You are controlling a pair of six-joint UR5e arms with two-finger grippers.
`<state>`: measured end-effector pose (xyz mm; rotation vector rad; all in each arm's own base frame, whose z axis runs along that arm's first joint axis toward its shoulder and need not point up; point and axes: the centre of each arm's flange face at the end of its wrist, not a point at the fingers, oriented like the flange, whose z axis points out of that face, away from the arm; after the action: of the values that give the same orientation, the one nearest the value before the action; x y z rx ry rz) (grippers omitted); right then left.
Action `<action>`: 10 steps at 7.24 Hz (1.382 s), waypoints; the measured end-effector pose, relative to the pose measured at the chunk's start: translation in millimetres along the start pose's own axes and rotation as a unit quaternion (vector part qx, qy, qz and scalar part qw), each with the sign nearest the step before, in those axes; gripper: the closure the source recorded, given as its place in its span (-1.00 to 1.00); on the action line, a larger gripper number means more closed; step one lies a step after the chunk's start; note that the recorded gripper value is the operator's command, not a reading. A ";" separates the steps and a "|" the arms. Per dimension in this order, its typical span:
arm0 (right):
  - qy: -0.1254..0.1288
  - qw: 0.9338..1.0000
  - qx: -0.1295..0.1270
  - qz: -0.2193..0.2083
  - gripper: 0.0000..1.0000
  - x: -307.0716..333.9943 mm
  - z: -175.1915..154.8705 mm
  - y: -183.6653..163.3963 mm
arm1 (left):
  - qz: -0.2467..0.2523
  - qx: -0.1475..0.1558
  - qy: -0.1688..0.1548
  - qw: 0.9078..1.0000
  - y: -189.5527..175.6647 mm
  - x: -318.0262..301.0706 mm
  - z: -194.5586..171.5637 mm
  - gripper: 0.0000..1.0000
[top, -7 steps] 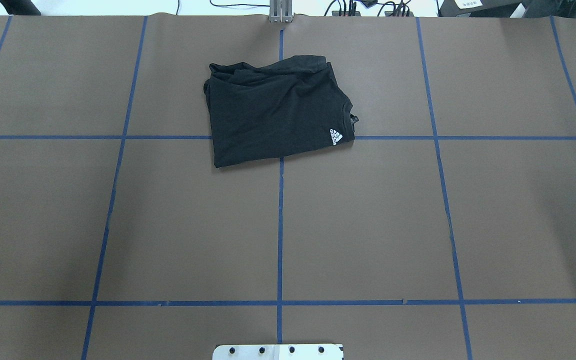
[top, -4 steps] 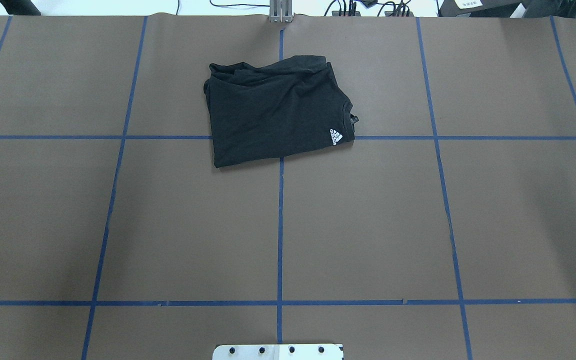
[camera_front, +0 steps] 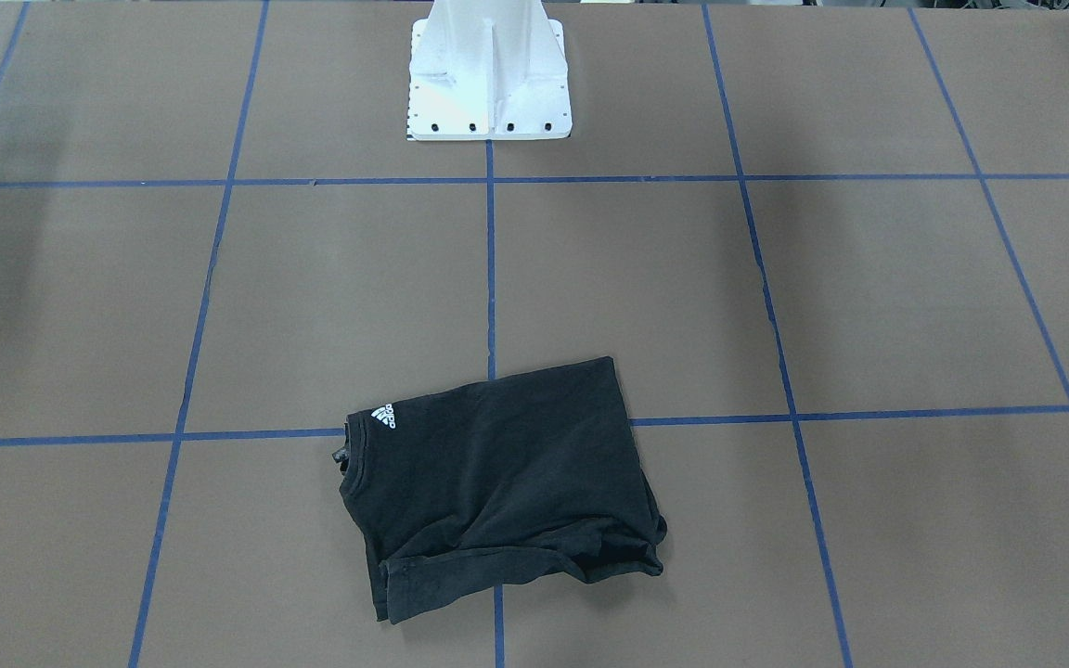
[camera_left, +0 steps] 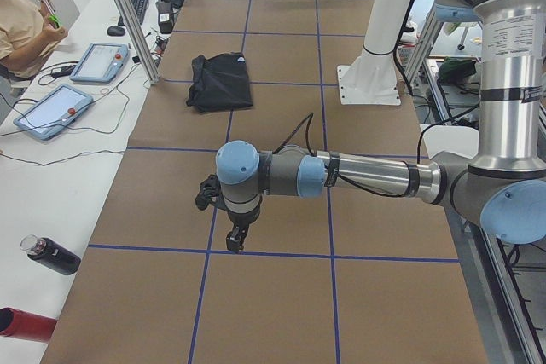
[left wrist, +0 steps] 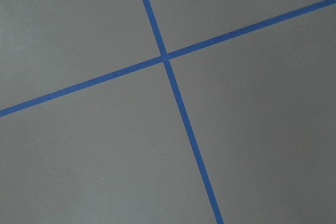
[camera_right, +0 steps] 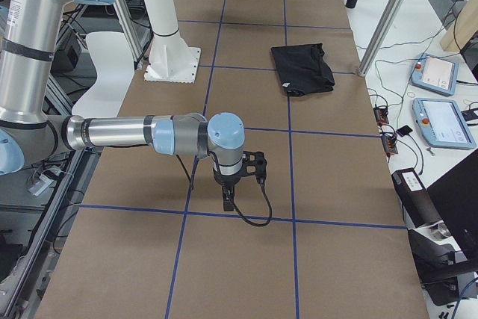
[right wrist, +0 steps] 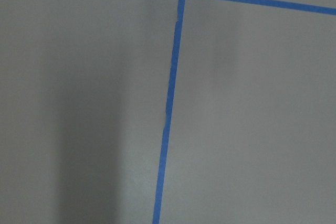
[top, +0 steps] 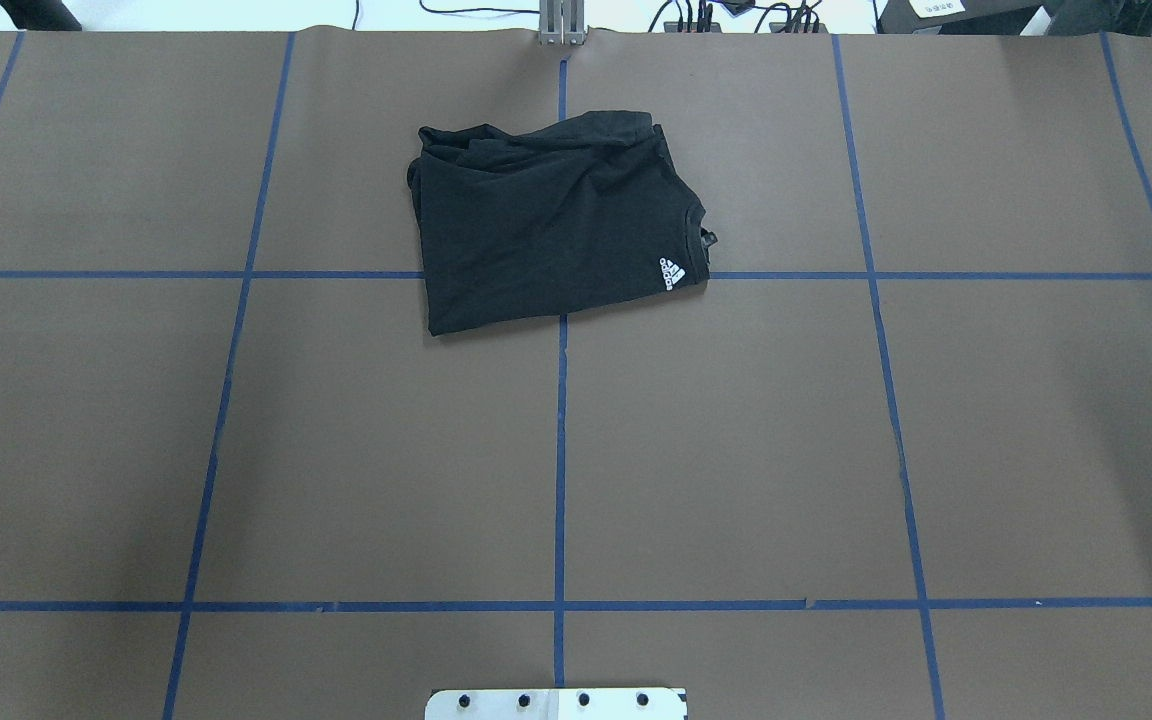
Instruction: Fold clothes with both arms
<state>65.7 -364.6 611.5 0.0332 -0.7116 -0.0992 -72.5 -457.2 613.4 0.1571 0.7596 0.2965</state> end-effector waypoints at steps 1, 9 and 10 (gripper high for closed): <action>-0.001 1.000 0.000 0.000 -1.00 0.3 0.5 -0.1 | 0.000 0.000 0.000 1.000 0.3 -0.2 0.3 -1.00; -0.002 1.000 -0.001 0.003 -1.00 0.2 1.4 0.8 | 0.006 0.005 -0.002 1.000 -3.7 4.2 -5.2 -1.00; -0.002 1.000 -0.003 0.003 -1.00 0.2 2.7 1.2 | 0.008 0.008 -0.002 1.000 -4.9 5.7 -6.9 -1.00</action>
<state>64.2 -363.4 613.7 0.0250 -0.7162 -0.0957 -72.3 -459.8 603.5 0.1790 0.7563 0.3057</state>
